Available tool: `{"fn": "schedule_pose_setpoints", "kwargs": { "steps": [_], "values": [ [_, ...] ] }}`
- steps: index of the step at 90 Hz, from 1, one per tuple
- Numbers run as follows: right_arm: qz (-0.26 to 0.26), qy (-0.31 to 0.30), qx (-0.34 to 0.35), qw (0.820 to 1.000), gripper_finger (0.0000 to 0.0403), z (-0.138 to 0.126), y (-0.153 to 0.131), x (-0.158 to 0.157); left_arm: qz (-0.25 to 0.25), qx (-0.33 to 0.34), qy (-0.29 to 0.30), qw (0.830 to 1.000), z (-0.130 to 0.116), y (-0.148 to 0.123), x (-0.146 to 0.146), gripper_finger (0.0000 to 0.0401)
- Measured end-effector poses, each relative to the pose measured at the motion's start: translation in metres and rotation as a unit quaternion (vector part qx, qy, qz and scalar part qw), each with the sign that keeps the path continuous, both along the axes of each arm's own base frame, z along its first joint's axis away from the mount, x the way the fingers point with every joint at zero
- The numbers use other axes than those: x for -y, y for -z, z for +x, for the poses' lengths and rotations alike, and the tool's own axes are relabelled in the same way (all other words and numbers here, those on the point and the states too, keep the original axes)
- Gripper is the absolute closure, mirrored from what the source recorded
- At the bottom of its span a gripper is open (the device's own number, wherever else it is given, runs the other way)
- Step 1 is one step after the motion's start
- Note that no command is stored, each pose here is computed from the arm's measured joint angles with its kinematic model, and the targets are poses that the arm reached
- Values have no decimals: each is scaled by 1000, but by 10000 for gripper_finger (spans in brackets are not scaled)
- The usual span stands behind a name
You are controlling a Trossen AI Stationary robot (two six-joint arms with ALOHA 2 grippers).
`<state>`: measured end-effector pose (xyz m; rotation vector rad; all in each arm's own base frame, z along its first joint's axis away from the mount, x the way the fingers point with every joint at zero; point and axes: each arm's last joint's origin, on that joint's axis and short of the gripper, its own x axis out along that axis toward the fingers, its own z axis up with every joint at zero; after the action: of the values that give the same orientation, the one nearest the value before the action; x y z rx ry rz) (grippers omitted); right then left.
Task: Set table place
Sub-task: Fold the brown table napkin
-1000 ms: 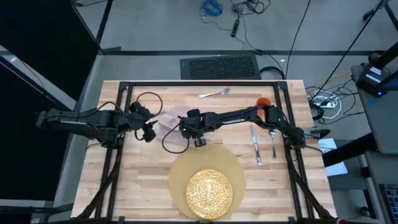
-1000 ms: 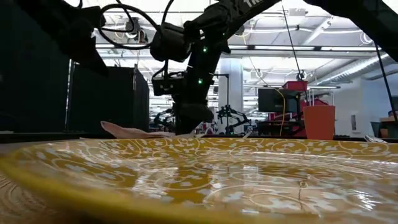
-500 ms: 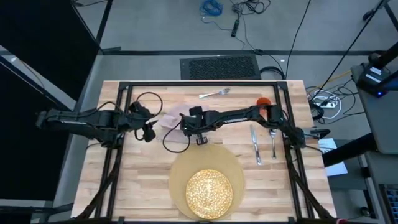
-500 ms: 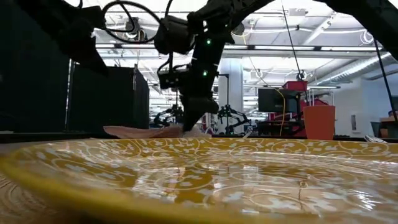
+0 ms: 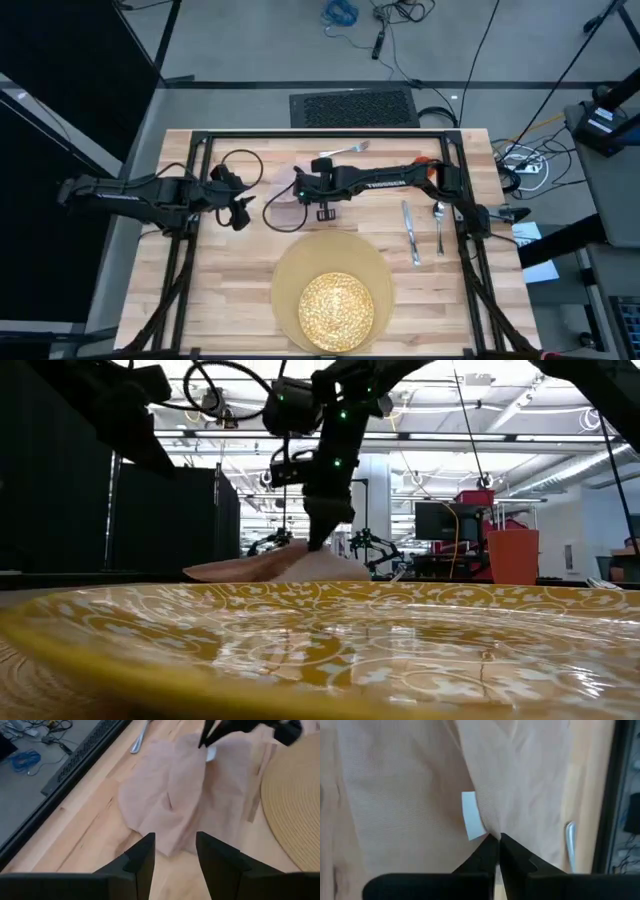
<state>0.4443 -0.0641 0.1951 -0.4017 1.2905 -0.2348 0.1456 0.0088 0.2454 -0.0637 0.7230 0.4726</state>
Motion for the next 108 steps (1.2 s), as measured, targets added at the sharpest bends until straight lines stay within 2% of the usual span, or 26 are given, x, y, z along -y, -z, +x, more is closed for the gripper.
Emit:
{"fn": "schedule_pose_setpoints", "kwargs": {
  "steps": [12, 21, 31, 49, 69, 90, 108],
  "values": [
    [2, 8, -9, 1000, 401, -3, 1, 7, 0, -2, 0, 1000, 0, 0, 0, 271],
    [2, 13, -10, 1000, 385, -4, 1, 11, 0, -1, 0, 1000, 0, 0, 0, 271],
    [3, 27, -13, 1000, 353, -6, 1, 22, 0, -1, 0, 1000, 0, 0, 0, 271],
    [4, 92, -3, 996, 279, -16, 1, 67, -6, 0, 3, 1000, 0, 0, 0, 271],
    [11, 149, 58, 987, 216, -22, -2, 111, -25, 4, 9, 1000, 0, 0, 1, 271],
    [-5, 171, 111, 979, 204, -23, -7, 136, -31, 6, 13, 999, 1, 0, 2, 271],
    [-5, 195, 112, 974, 204, -32, -6, 154, -98, -1, 76, 992, 10, 5, 12, 271]
  ]
}}
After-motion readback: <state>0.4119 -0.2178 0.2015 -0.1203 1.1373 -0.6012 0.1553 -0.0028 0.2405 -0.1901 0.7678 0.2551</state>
